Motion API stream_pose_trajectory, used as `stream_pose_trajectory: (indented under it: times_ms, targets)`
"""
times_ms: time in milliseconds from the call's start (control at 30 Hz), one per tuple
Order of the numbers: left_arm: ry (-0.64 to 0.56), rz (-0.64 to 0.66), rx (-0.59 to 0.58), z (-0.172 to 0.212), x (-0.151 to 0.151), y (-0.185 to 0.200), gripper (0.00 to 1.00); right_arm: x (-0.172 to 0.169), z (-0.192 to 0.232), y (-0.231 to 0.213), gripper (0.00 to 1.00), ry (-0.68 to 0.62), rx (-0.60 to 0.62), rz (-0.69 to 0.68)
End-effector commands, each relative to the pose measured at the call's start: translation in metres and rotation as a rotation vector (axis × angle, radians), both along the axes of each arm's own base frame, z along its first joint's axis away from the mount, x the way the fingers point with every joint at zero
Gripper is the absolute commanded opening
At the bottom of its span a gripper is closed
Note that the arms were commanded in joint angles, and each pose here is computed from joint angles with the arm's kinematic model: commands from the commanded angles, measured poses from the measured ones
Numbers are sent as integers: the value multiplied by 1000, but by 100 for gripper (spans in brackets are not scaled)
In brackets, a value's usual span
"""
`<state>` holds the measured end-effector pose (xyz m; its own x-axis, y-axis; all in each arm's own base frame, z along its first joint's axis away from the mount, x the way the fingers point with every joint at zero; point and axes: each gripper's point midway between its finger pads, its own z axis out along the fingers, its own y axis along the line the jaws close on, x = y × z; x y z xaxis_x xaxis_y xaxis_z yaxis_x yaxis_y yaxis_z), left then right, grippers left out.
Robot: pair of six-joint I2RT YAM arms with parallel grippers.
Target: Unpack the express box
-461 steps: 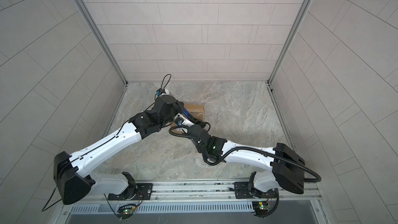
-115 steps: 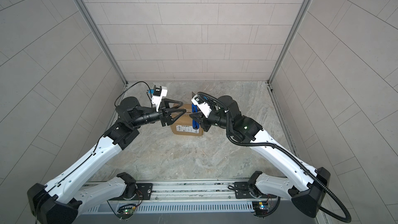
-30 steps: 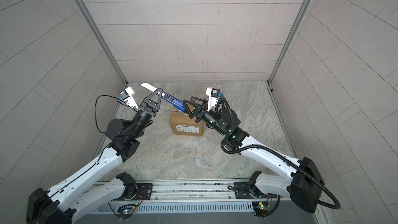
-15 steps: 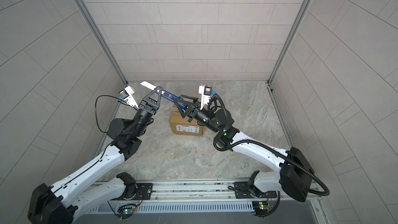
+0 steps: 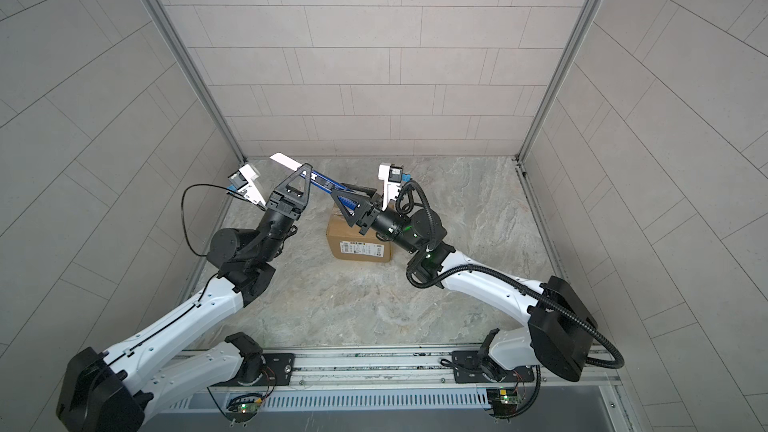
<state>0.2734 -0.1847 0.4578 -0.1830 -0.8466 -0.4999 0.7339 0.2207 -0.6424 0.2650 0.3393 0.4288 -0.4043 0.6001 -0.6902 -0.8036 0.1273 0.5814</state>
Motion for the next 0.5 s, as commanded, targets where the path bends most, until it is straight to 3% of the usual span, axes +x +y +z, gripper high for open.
stream_pose_trajectory:
  times_ms: [0,467]
  targets:
    - [-61,-63,-27,17,-13,-4,0,-10,21,0,48,-35,73,51]
    - [-67,-86,-32,18,-14,-5,0,-13,22,-2,33,-39,77,57]
